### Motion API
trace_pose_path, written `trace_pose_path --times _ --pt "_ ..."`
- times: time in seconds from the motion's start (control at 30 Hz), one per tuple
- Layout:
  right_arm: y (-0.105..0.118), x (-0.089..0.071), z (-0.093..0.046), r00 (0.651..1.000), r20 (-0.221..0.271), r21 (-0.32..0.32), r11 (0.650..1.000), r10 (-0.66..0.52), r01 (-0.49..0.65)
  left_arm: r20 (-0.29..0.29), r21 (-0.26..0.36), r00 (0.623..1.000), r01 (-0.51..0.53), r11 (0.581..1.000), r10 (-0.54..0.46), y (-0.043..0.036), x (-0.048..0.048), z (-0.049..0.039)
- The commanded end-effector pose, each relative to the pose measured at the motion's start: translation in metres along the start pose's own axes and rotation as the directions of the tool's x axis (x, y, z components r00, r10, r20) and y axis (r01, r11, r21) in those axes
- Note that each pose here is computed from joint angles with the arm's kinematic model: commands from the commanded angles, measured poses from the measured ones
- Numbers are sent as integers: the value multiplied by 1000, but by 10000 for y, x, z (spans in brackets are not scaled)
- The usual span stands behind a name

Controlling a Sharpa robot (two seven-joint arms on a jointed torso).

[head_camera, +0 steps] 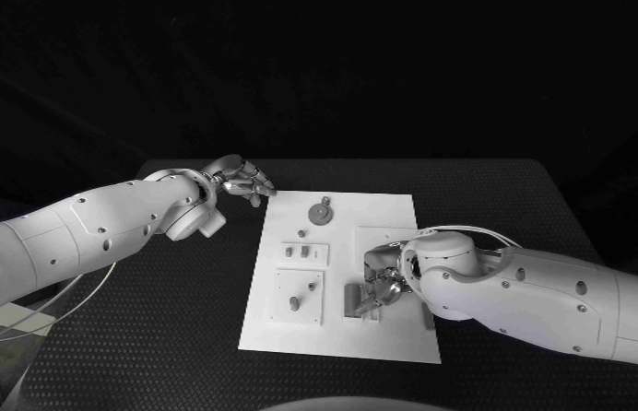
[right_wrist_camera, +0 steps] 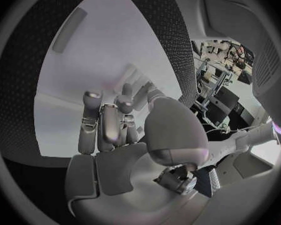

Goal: Assemble the parts on the task board

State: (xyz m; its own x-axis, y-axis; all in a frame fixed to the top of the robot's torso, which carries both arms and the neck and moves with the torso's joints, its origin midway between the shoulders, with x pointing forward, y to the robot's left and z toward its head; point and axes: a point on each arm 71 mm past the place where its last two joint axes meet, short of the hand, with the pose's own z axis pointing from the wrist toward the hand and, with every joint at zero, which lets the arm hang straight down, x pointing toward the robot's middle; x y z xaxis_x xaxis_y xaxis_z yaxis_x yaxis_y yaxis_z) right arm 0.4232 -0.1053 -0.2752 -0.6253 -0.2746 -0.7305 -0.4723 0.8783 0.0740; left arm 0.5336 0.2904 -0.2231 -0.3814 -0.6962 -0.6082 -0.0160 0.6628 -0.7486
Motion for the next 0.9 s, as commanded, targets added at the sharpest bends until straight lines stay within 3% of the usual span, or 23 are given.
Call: trace_pose_path --times 0.03,0.13,0.2,0.4,0.53,0.7,0.9 --pt "-19 26 -2 1000 -19 3 1000 -6 6 -14 8 1000 -1 1000 1 -17 16 3" --pt "-30 25 -13 1000 -9 1 1000 7 -7 -14 8 1000 -1 1000 1 -17 16 3" --pt "-44 -10 -20 998 48 -1 999 33 -33 -14 7 1000 -2 1000 2 -15 14 2" --pt "-176 -37 -87 990 123 22 997 69 -72 -12 7 1000 -3 1000 3 -12 9 1" --pt "-349 -118 -177 965 167 30 977 203 -210 0 6 1000 -3 1000 3 -12 1 0" --pt "-566 -195 -303 951 158 60 959 267 -279 4 5 1000 -3 1000 3 -7 -7 -7" --pt "-825 -160 -436 982 37 140 972 186 -190 5 4 1000 -3 1000 3 -7 -7 -8"
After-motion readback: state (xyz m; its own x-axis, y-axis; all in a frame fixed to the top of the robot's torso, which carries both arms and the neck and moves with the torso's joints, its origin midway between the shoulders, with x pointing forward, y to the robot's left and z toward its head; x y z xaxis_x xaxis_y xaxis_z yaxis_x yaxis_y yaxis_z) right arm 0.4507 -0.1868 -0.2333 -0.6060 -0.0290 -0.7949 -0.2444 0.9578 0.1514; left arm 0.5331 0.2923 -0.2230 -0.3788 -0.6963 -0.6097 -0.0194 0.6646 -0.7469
